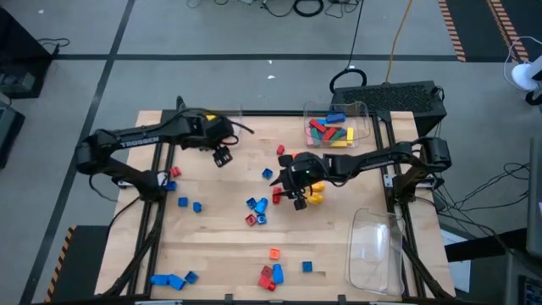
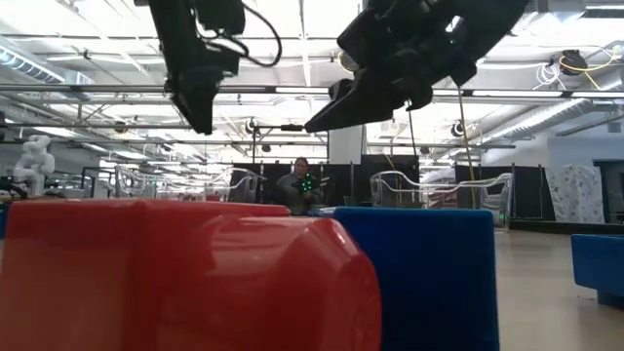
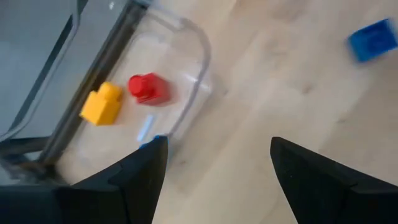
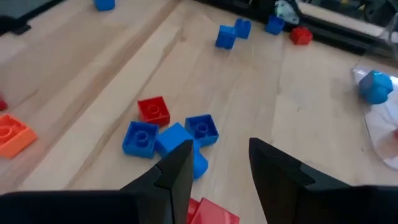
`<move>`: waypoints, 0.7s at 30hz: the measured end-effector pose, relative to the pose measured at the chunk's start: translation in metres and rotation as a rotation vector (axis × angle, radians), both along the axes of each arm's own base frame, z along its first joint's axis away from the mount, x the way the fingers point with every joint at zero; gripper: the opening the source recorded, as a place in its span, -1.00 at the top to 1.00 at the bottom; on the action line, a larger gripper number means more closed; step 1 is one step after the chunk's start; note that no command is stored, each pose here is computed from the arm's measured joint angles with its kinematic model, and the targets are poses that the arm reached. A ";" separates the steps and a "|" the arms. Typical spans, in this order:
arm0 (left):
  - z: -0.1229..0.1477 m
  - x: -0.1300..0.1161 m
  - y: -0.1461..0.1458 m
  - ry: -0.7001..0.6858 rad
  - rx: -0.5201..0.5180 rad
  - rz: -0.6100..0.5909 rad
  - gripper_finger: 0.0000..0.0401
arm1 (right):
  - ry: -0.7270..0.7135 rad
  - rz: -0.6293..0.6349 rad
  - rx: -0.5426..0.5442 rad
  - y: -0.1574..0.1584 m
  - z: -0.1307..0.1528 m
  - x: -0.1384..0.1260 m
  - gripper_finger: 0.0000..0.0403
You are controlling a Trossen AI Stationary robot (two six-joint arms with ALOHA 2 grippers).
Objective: Sort blocks by size
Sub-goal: Put the 1 stud red game piece into the top left transparent bin
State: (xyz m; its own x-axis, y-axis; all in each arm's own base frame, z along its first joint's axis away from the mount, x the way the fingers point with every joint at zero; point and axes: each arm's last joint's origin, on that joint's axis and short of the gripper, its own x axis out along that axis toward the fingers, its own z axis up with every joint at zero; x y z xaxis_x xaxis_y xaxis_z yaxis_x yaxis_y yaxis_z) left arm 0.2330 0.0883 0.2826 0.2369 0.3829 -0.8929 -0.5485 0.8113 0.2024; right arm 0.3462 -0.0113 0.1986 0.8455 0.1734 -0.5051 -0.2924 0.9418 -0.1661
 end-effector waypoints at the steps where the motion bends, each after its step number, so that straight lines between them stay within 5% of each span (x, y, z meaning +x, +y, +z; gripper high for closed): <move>1: 0.001 0.002 -0.006 -0.011 -0.002 -0.008 -0.42 | 0.021 0.006 -0.008 0.000 -0.002 0.001 0.30; 8: 0.001 0.021 -0.045 -0.099 0.003 -0.096 -0.42 | 0.202 0.009 -0.020 -0.002 -0.032 0.004 0.30; 12: 0.003 0.030 -0.064 -0.153 0.056 -0.142 -0.42 | 0.261 -0.115 0.016 -0.003 -0.045 0.007 0.23; 21: -0.011 0.040 -0.085 -0.166 0.089 -0.206 -0.42 | 0.315 -0.195 0.076 -0.003 -0.049 0.005 -0.47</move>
State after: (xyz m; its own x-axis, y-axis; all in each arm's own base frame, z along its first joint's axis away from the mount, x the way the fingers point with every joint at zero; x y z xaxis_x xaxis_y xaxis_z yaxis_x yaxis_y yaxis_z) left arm 0.2730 0.0034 0.2717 0.4577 0.3873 -0.8003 -0.4058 0.8919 0.1995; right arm 0.3509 -0.0138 0.1500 0.6719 0.0713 -0.7372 -0.1315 0.9910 -0.0240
